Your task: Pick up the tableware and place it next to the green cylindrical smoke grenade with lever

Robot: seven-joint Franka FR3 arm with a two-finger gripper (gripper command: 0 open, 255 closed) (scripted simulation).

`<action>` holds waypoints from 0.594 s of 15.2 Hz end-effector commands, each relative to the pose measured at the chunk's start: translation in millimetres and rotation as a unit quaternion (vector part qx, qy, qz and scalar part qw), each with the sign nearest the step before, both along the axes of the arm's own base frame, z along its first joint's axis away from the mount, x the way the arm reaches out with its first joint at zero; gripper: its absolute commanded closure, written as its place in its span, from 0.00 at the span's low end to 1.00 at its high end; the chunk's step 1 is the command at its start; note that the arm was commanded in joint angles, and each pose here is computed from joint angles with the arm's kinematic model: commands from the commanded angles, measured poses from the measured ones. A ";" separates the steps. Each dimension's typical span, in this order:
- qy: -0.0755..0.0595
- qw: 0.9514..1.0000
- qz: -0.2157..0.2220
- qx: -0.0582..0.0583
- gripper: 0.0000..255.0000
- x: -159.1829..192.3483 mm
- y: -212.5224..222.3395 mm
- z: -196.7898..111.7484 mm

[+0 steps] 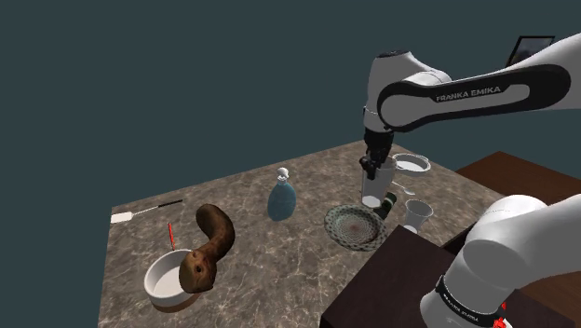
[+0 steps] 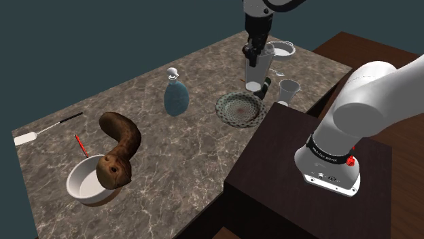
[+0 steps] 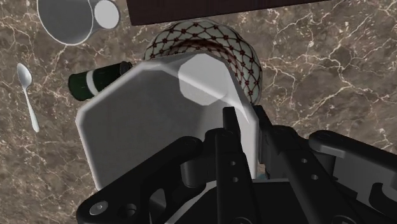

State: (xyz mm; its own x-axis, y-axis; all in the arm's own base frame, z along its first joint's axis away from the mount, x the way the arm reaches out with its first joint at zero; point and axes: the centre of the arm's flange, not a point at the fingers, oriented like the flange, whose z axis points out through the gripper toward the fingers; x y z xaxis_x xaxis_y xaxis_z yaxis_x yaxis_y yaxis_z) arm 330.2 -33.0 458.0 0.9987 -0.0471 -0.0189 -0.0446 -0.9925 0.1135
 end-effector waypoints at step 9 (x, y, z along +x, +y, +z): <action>0.000 1.000 0.001 0.000 1.00 -54.7 -121.2 2.6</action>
State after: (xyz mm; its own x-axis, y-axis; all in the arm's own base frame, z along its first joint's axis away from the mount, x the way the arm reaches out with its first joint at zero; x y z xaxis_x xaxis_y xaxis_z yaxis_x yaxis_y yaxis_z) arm 279.3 -139.8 461.9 0.9987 -0.0467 -0.0188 -0.0443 -0.9926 0.1126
